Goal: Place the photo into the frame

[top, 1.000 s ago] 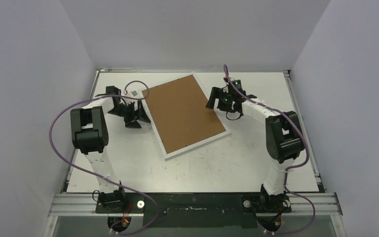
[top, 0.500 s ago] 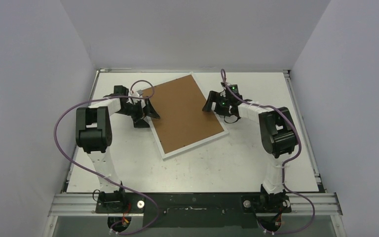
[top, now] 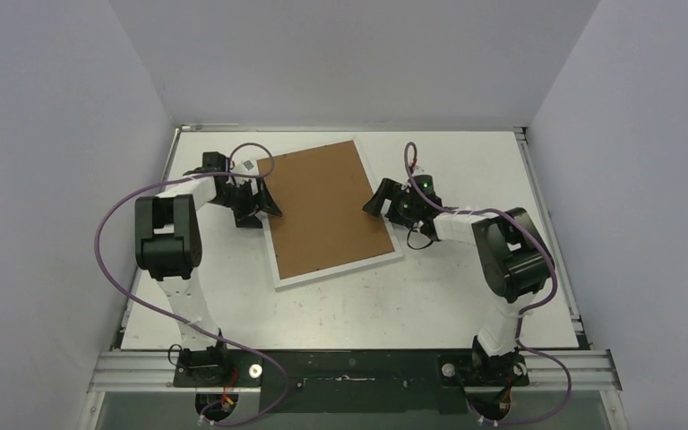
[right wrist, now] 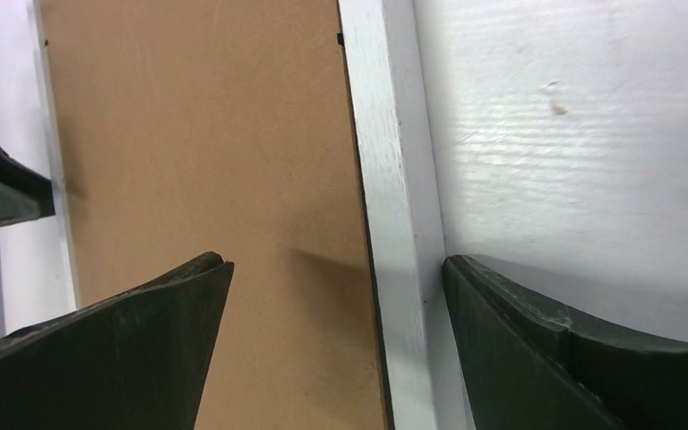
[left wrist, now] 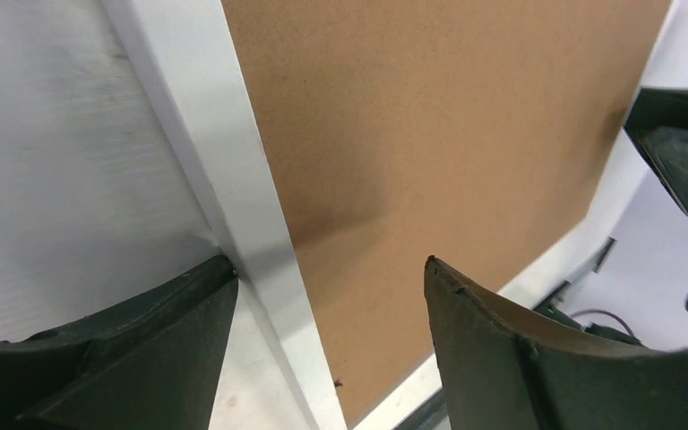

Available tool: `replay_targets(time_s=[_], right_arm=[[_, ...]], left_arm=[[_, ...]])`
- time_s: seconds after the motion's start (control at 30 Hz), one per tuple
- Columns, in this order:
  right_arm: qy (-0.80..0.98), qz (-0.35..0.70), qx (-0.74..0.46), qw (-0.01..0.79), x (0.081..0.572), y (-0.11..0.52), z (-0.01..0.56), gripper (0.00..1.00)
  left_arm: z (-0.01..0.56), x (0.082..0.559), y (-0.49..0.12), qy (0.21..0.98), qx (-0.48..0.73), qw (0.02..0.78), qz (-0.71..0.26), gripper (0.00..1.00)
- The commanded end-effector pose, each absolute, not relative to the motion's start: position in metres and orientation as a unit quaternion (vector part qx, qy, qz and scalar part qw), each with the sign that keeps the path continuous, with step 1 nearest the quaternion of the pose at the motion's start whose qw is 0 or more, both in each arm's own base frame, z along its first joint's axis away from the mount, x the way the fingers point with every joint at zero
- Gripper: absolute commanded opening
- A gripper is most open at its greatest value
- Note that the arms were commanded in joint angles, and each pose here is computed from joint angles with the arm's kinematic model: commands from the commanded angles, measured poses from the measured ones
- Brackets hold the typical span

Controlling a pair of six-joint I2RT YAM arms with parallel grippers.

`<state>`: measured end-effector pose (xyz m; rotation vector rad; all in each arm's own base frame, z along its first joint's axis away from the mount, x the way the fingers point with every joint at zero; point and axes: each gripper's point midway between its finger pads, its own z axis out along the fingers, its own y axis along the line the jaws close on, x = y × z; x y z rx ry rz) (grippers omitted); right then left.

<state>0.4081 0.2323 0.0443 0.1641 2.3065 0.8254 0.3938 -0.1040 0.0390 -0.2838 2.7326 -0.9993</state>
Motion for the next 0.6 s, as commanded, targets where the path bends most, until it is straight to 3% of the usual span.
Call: replay_targets(time_s=[0.0, 0.57], right_arm=[[0.848, 0.458, 0.013, 0.267, 0.353, 0.312, 0.082, 0.9], [0.83, 0.502, 0.033, 0.239, 0.331, 0.326, 0.076, 0.9]], left_arm=[[0.095, 0.427, -0.12, 0.908, -0.035, 0.198, -0.368, 0.73], [0.172, 0.422, -0.169, 0.863, 0.019, 0.211, -0.458, 0.66]])
